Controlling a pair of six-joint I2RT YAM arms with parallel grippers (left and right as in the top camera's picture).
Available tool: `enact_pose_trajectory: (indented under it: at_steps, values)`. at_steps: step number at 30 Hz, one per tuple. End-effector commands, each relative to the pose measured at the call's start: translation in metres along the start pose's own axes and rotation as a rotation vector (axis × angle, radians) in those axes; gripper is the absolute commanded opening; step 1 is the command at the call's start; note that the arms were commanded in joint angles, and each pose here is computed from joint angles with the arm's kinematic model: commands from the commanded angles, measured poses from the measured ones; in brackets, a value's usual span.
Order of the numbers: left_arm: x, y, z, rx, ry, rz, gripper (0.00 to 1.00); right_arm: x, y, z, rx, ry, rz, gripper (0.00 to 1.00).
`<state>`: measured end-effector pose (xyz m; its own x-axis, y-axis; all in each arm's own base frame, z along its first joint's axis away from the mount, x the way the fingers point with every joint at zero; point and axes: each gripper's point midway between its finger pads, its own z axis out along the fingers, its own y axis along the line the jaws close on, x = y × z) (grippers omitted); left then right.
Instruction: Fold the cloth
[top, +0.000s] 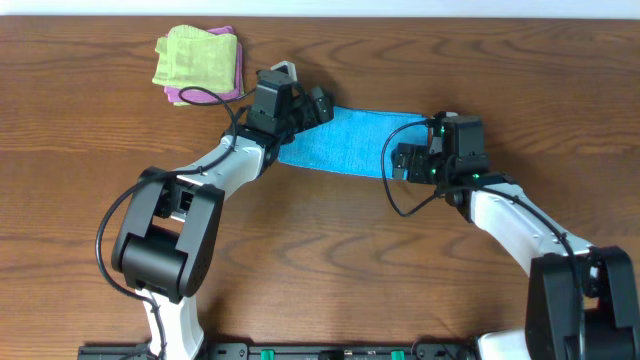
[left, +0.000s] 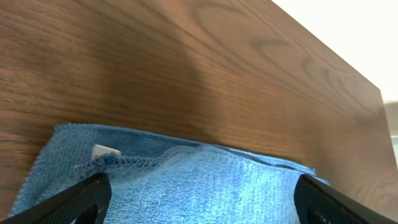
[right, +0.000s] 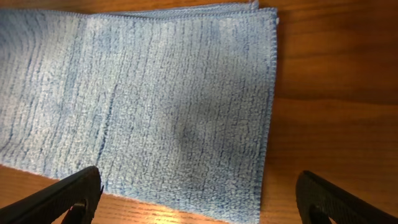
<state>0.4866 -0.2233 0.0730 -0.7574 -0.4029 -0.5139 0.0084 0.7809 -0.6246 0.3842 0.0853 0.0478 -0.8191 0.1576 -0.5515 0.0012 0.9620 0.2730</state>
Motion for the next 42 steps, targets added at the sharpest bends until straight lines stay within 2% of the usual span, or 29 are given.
enact_pose_trajectory:
  at_steps: [1,8,11,14,20,24,29,36,42]
  values:
    - [-0.012,0.004,-0.001,-0.032,-0.044,0.011,0.95,-0.008,0.013,-0.007,-0.037,-0.017,-0.020,0.99]
    - [0.009,0.023,0.016,-0.053,0.015,-0.018,0.95,-0.009,0.013,-0.008,-0.037,-0.022,-0.020,0.99]
    - [0.019,0.011,0.018,0.018,0.070,-0.026,0.96,-0.011,0.014,-0.010,-0.038,-0.029,-0.021,0.99]
    - [0.015,-0.008,0.013,0.093,0.078,-0.030,0.95,-0.012,0.015,-0.011,-0.040,-0.034,-0.022,0.99]
    - [-0.013,-0.032,-0.003,0.137,0.012,-0.012,0.95,-0.012,0.015,-0.012,-0.040,-0.033,-0.021,0.99]
    - [-0.022,-0.025,-0.002,0.084,-0.031,-0.004,0.95,-0.012,0.015,-0.012,-0.040,-0.033,-0.021,0.99]
    - [-0.013,-0.012,-0.001,0.025,-0.002,0.039,0.95,-0.011,0.015,-0.012,-0.040,-0.032,-0.022,0.99]
    - [-0.027,0.032,-0.007,-0.175,-0.050,0.089,0.95,-0.011,0.015,-0.012,-0.040,-0.032,-0.021,0.99]
    - [-0.042,0.040,-0.013,-0.193,-0.074,0.098,0.96,-0.011,0.015,-0.012,-0.040,-0.032,-0.021,0.99]
